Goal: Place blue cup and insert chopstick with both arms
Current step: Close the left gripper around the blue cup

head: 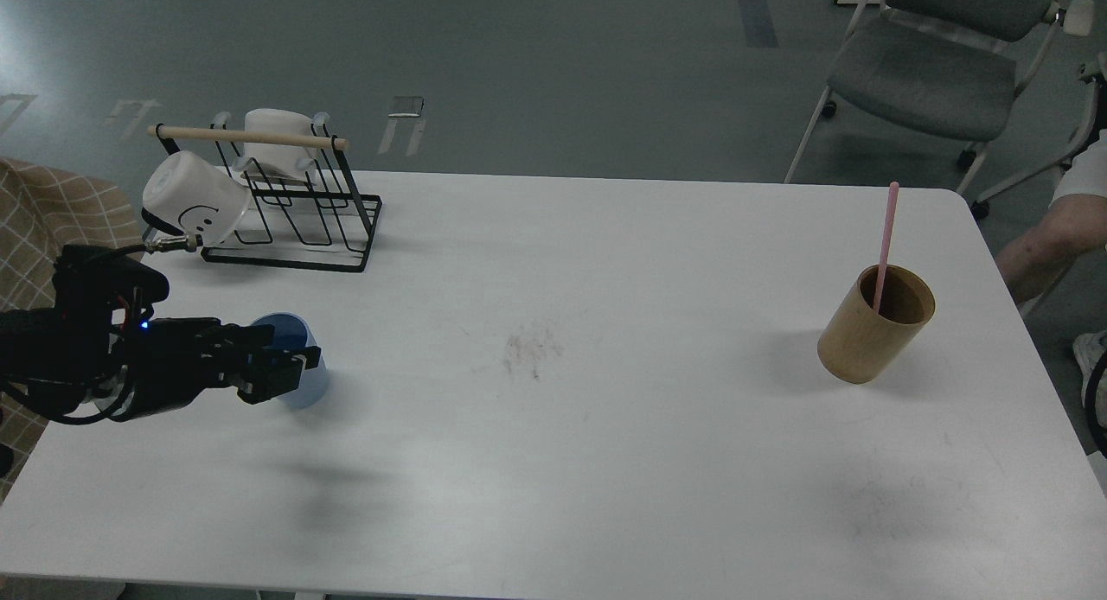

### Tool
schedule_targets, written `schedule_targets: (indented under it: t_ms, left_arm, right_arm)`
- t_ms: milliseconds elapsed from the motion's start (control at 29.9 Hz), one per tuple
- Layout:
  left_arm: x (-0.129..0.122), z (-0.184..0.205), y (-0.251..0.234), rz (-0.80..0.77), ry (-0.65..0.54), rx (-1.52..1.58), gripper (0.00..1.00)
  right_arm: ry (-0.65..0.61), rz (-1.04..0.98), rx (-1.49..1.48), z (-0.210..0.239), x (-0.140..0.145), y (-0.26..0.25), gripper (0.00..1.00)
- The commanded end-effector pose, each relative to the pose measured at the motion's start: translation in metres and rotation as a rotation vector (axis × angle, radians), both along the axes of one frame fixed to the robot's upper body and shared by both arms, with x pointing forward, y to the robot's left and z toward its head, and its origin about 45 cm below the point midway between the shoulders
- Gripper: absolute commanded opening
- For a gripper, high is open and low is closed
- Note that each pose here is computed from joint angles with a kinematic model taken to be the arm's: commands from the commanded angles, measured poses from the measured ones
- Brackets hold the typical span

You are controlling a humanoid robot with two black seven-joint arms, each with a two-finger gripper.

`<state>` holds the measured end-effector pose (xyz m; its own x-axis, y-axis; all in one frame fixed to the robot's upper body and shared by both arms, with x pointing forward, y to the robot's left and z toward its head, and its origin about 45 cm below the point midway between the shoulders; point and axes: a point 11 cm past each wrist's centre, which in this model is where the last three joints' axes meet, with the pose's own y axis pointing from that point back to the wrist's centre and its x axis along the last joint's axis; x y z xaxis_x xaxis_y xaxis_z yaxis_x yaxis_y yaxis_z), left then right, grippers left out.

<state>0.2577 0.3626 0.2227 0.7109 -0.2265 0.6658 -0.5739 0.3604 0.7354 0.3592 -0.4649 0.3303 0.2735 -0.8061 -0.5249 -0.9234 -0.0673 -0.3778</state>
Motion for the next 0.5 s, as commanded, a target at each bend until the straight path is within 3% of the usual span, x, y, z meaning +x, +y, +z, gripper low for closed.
schedule_targets:
  t_ms: [0, 200, 468]
  left_arm:
    - [-0.001, -0.008, -0.006, -0.003, 0.001, -0.002, 0.69]
    - [0.001, -0.013, -0.003, 0.005, 0.000, 0.011, 0.66]
    - [-0.001, -0.025, 0.001, 0.014, 0.023, 0.016, 0.54]
  right_arm:
    - [-0.002, 0.000, 0.000, 0.001, 0.000, 0.000, 1.00]
    - [-0.005, -0.005, 0.002, 0.001, -0.001, -0.002, 1.00]
    - [-0.002, -0.008, 0.002, 0.000, -0.002, -0.003, 1.00]
